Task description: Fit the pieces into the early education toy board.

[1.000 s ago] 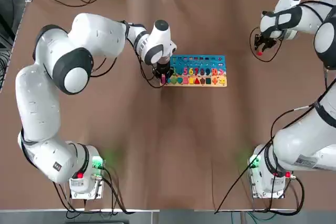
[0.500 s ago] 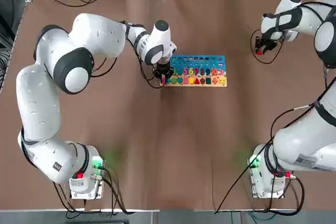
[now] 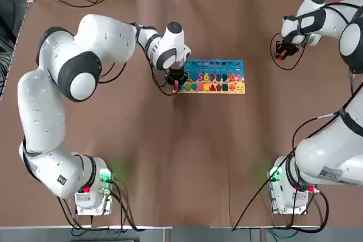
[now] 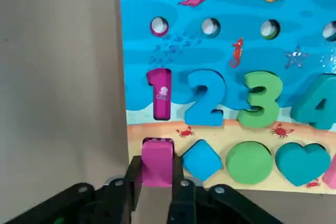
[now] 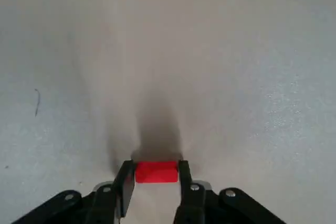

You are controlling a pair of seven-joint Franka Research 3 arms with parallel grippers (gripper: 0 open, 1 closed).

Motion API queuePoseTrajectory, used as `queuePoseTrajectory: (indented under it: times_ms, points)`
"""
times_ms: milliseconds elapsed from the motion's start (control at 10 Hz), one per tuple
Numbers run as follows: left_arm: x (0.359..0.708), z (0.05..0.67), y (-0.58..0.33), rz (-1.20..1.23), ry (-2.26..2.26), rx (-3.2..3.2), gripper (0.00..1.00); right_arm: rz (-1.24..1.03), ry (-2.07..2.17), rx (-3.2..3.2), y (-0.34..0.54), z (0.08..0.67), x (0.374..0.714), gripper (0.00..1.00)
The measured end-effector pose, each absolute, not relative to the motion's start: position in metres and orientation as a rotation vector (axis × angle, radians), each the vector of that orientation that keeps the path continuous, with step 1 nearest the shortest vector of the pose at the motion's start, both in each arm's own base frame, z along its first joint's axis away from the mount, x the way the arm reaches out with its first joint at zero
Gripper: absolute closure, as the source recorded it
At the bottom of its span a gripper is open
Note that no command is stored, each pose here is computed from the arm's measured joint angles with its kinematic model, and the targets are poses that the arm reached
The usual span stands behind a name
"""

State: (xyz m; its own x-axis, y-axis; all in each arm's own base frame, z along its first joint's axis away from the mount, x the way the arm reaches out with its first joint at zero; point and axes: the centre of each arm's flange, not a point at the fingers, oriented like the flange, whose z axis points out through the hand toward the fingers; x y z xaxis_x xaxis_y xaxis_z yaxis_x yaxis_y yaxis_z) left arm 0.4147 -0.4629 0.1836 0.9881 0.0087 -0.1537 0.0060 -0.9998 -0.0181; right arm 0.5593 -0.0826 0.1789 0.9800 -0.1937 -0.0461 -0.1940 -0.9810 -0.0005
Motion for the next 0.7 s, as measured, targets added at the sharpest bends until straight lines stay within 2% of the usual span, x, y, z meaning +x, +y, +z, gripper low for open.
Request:
queuePoseTrajectory:
  times_ms: [400, 500, 700]
  points:
    - [0.4148, 0.1835, -0.4628, 0.241, -0.012, -3.114, 0.72, 0.079, 0.305, -3.12, -0.0824, 0.1784, 0.5587, 0.58]
    - [0.4153, 0.1828, -0.4621, 0.242, -0.014, -3.113, 0.66, 0.08, 0.304, -3.12, -0.0822, 0.1783, 0.5587, 0.58]
    - [0.4163, 0.1825, -0.4611, 0.242, -0.017, -3.112, 0.63, 0.086, 0.303, -3.12, -0.082, 0.178, 0.5583, 0.58]
